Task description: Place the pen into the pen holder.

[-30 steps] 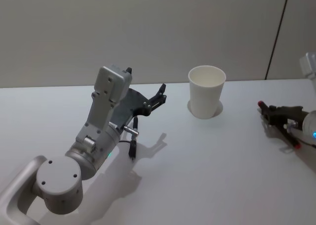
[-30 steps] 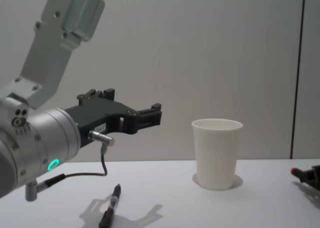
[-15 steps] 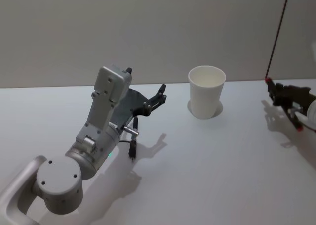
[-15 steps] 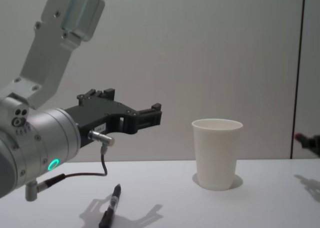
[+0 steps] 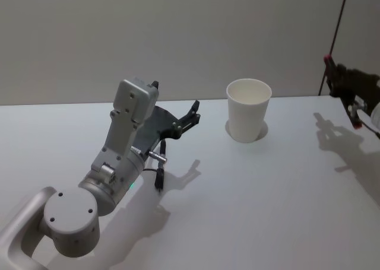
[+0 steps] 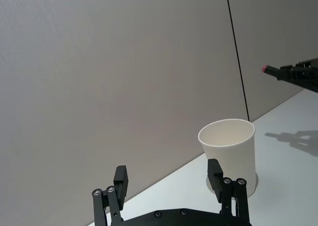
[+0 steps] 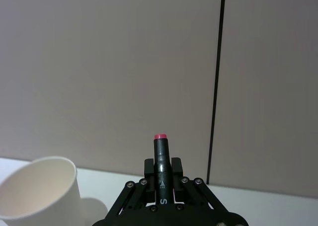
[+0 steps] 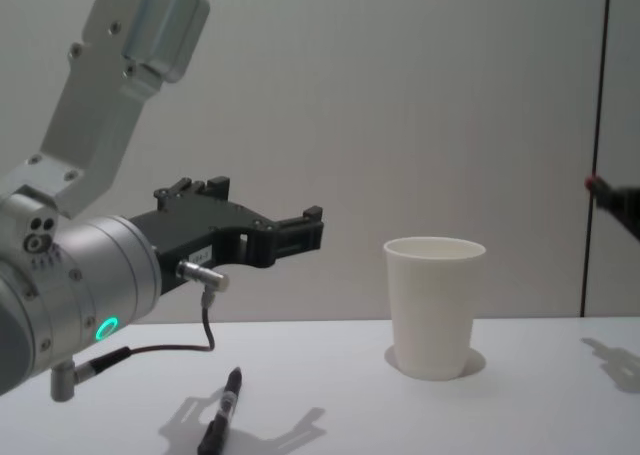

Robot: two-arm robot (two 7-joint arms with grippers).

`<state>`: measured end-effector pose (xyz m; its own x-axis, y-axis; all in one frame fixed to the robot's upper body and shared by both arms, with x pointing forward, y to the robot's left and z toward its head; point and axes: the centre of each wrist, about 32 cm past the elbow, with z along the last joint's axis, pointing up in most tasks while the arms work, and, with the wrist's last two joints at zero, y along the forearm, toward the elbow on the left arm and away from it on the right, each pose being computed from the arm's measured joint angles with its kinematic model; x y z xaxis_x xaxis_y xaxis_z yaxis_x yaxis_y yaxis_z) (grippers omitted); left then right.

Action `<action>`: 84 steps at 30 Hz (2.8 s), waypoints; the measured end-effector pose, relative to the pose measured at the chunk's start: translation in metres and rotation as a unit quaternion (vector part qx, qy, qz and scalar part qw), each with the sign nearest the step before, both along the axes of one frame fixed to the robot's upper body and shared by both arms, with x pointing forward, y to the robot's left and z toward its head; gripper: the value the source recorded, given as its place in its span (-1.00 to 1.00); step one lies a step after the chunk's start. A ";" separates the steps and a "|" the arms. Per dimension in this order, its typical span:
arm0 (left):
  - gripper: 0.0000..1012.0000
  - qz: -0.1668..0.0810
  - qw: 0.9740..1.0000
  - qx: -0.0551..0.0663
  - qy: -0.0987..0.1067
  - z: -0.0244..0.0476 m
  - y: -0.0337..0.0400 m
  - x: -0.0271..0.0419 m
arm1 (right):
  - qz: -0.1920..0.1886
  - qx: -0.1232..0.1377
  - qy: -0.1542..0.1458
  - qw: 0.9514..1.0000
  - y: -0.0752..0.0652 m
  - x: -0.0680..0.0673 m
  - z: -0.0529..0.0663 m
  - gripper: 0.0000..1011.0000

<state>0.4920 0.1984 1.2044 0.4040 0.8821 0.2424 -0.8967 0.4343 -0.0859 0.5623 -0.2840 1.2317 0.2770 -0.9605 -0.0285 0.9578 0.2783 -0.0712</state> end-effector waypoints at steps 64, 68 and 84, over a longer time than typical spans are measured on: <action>0.98 0.000 1.000 0.000 0.000 0.0000 0.0000 0.0000 | 0.132 -0.063 -0.232 0.962 0.137 0.075 -0.009 -0.63; 0.98 0.000 1.000 0.000 0.000 0.0000 0.0000 0.0000 | 0.129 -0.064 -0.226 0.963 0.136 0.074 -0.013 -0.63; 0.98 0.000 1.000 0.000 0.000 0.0000 0.0000 0.0000 | 0.114 -0.066 -0.210 0.969 0.135 0.070 -0.028 -0.63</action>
